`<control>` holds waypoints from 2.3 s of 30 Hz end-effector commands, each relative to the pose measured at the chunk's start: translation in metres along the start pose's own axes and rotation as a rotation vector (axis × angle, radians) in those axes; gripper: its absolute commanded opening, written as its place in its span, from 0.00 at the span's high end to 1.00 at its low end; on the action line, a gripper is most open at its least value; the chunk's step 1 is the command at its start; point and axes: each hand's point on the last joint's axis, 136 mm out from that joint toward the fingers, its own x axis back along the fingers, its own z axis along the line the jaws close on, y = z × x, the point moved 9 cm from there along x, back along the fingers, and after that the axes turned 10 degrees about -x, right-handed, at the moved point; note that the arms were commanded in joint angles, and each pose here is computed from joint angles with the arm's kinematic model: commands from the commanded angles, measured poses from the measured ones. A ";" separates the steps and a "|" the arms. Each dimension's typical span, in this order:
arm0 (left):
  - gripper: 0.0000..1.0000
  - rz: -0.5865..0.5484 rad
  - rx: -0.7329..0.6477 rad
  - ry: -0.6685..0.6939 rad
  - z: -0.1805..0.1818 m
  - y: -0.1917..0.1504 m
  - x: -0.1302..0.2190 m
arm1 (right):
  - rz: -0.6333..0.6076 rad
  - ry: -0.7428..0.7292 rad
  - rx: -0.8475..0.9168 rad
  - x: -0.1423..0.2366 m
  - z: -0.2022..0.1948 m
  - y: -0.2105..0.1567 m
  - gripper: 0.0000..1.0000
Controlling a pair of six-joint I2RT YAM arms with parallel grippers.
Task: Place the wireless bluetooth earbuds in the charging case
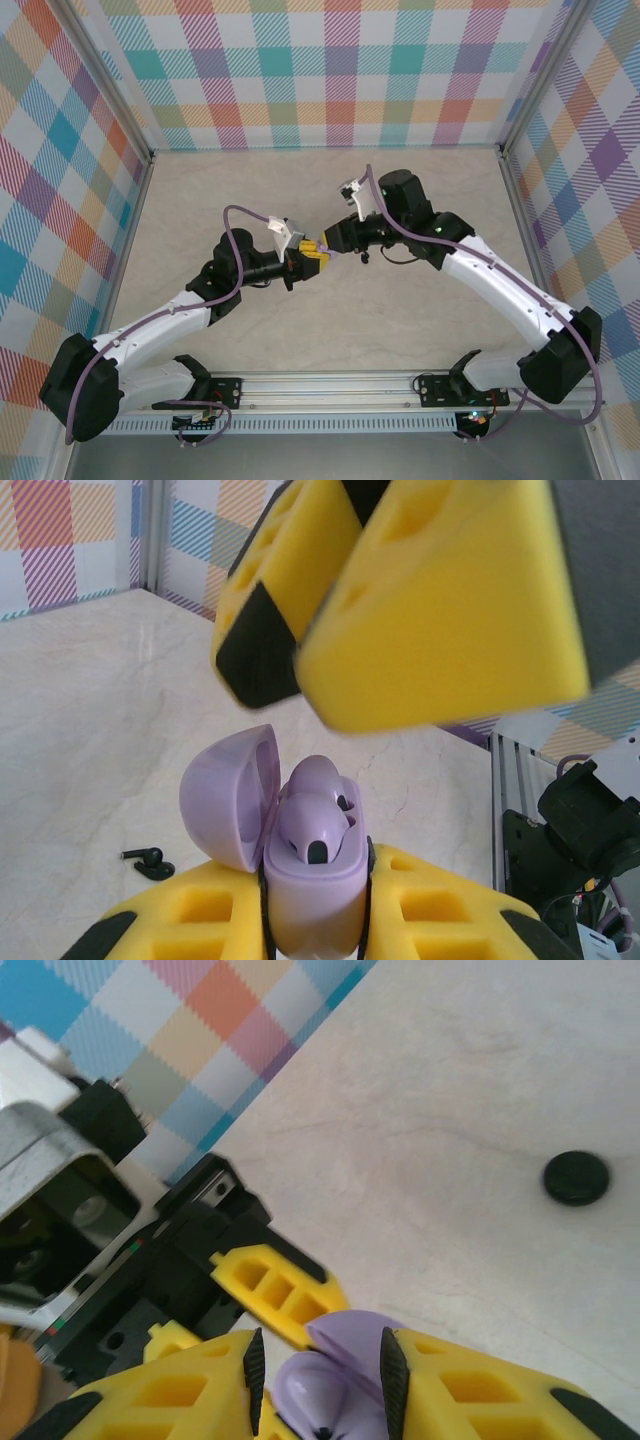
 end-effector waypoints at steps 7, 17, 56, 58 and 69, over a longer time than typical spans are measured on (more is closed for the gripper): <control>0.78 -0.089 -0.063 -0.029 -0.009 0.027 0.005 | -0.165 -0.187 -0.061 0.026 -0.021 0.005 0.65; 0.78 -0.151 -0.079 -0.100 -0.016 0.033 0.007 | -0.079 -0.148 -0.168 0.010 -0.060 -0.004 0.77; 0.77 -0.119 0.035 -0.102 -0.004 0.026 -0.012 | -0.061 0.163 -0.044 0.019 -0.029 -0.009 0.79; 0.77 -0.105 0.050 -0.071 -0.001 0.025 -0.013 | -0.066 0.103 -0.057 0.019 -0.033 -0.009 0.78; 0.75 0.034 0.203 0.110 0.029 0.017 -0.036 | -0.088 -0.331 -0.157 0.020 -0.072 -0.013 0.78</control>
